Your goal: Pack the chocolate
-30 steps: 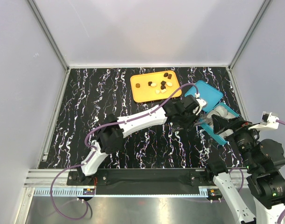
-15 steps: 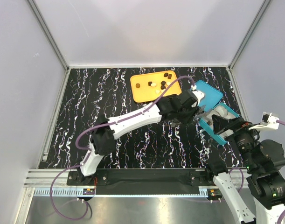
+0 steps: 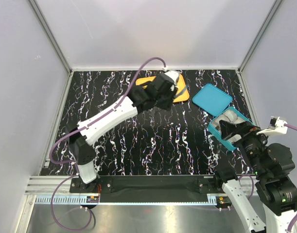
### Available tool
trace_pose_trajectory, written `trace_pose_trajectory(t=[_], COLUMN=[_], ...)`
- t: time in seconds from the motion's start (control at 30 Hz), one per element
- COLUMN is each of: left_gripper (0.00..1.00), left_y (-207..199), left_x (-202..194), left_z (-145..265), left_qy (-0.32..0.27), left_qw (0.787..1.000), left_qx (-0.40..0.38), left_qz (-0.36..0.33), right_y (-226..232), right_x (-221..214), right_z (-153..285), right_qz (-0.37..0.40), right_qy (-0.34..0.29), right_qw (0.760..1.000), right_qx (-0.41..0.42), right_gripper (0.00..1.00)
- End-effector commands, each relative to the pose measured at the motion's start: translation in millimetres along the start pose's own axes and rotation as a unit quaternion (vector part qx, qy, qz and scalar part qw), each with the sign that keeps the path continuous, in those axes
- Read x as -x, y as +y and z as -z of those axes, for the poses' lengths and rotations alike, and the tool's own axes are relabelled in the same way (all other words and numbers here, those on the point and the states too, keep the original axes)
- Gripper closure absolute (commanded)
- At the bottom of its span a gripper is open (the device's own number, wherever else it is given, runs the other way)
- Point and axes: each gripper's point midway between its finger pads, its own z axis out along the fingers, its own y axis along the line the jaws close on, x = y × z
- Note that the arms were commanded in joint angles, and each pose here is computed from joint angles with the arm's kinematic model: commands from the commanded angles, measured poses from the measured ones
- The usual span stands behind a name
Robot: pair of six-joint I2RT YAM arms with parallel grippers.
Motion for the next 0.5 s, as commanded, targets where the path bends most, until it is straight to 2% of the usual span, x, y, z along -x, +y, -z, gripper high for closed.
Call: trace_pose_trajectory(t=[0.0,0.23,0.47], left_gripper=[0.47,0.45,0.41], left_y=[43,124,169], left_x=[8,-6,-14], left_z=[10,-10,-33], left_qy=[-0.016,0.001,0.012], left_qw=[0.998,0.988,0.981], left_qx=[0.048,0.111,0.156], left_qz=[0.035,0.103,0.114], right_y=[-3,-6,-5], right_x=[-2,2,11], right_z=[-1,7,14], right_qz=[0.001,0.009,0.021], right_qy=[0.005,-0.005,-0.020], right_qw=[1.000,1.000,1.000], right_qx=[-0.008,-0.011,-0.009], right_gripper=[0.00,0.00,0.00])
